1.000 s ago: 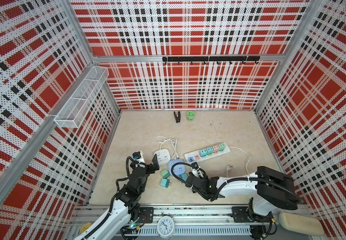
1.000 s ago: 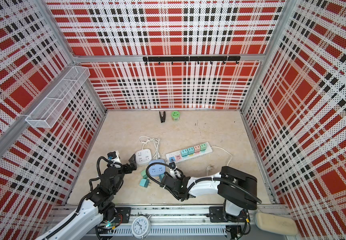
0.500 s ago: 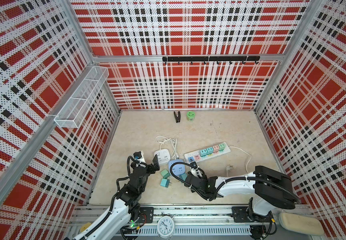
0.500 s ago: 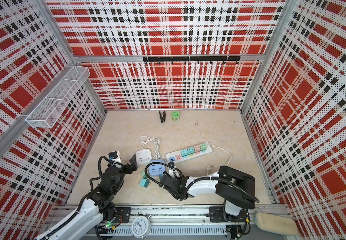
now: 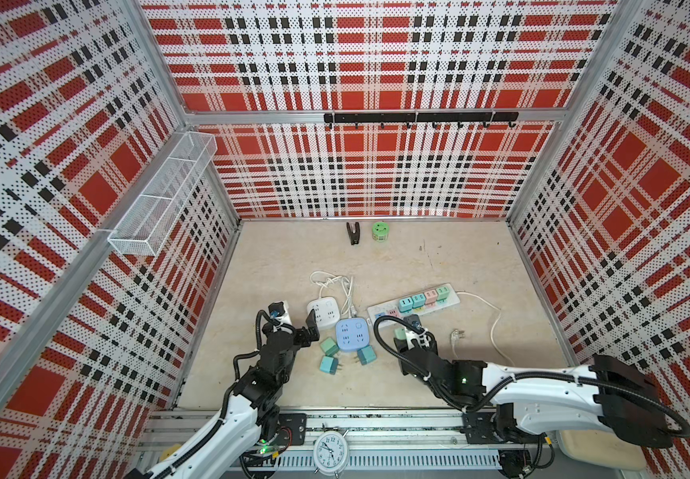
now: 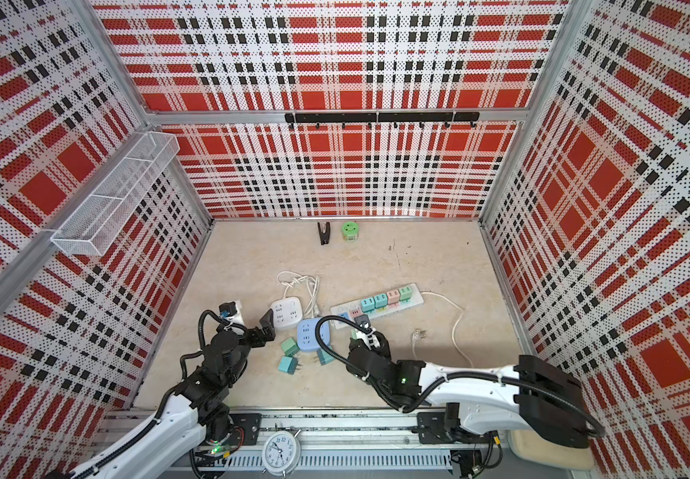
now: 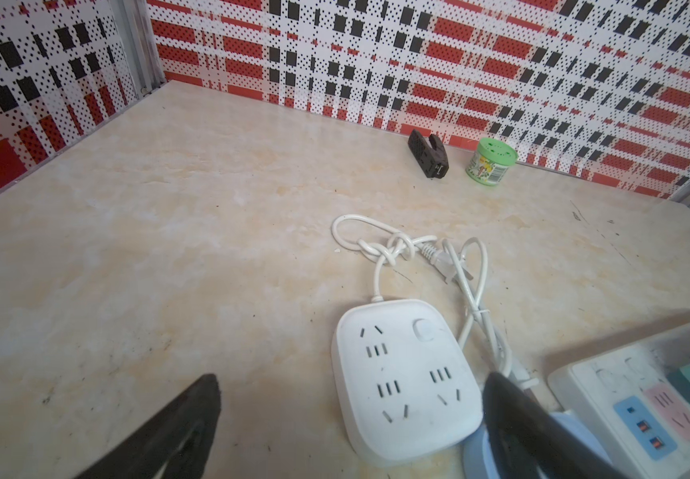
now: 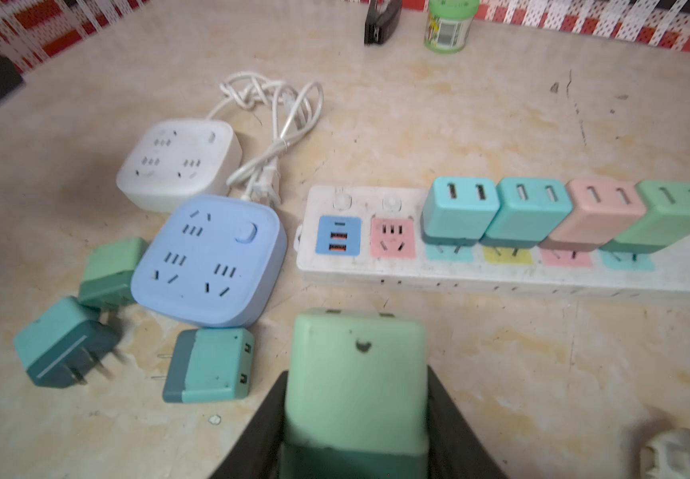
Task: Insert the plug
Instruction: 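Lift the light green adapter toward the left gripper while the left gripper reaches over, then close the left gripper on the light green adapter held by the right gripper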
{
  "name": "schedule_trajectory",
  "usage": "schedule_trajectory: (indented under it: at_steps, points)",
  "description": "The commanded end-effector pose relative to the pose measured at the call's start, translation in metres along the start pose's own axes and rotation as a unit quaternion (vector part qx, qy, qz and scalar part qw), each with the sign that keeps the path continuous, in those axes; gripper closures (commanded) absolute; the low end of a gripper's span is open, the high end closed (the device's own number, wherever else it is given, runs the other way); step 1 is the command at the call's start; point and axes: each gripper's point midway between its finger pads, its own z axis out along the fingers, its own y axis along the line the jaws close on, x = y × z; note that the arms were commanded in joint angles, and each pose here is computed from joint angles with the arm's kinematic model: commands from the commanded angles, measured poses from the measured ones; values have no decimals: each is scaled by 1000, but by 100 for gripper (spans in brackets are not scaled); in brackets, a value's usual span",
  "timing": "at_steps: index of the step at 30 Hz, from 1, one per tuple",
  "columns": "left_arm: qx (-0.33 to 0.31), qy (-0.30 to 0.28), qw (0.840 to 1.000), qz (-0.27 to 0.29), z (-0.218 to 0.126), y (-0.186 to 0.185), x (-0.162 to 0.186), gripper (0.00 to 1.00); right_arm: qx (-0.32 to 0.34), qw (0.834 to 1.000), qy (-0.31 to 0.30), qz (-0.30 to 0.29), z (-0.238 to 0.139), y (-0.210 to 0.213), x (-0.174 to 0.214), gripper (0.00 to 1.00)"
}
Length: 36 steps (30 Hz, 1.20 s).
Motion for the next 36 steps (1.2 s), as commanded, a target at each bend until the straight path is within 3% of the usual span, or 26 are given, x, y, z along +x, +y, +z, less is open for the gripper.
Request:
schedule_trajectory:
  at_steps: [1, 6, 13, 22, 25, 30, 36]
  points:
    - [13, -15, 1000, -12, 1, -8, -16, 1, -3, 995, -99, 4, -16, -7, -43, 87]
    - [30, -3, 1000, 0, 5, -16, -14, 1, -40, 983, -177, -13, -38, -9, -66, 90]
    - [100, 15, 995, 11, 3, -46, -22, 8, -103, 954, -263, -102, -55, 13, -79, 93]
    - [212, 30, 977, -15, -35, -84, -53, 10, -54, 922, -329, -196, -53, 18, -93, 99]
    - [238, 42, 970, -18, -50, -92, -61, 12, -71, 917, -334, -206, -44, 13, -88, 99]
    - [288, 64, 955, -19, -76, -108, -69, 20, -124, 920, -293, -228, -22, 18, -73, 100]
    - [323, 72, 944, 11, -85, -131, -61, 22, -147, 920, -264, -249, -15, 27, -61, 100]
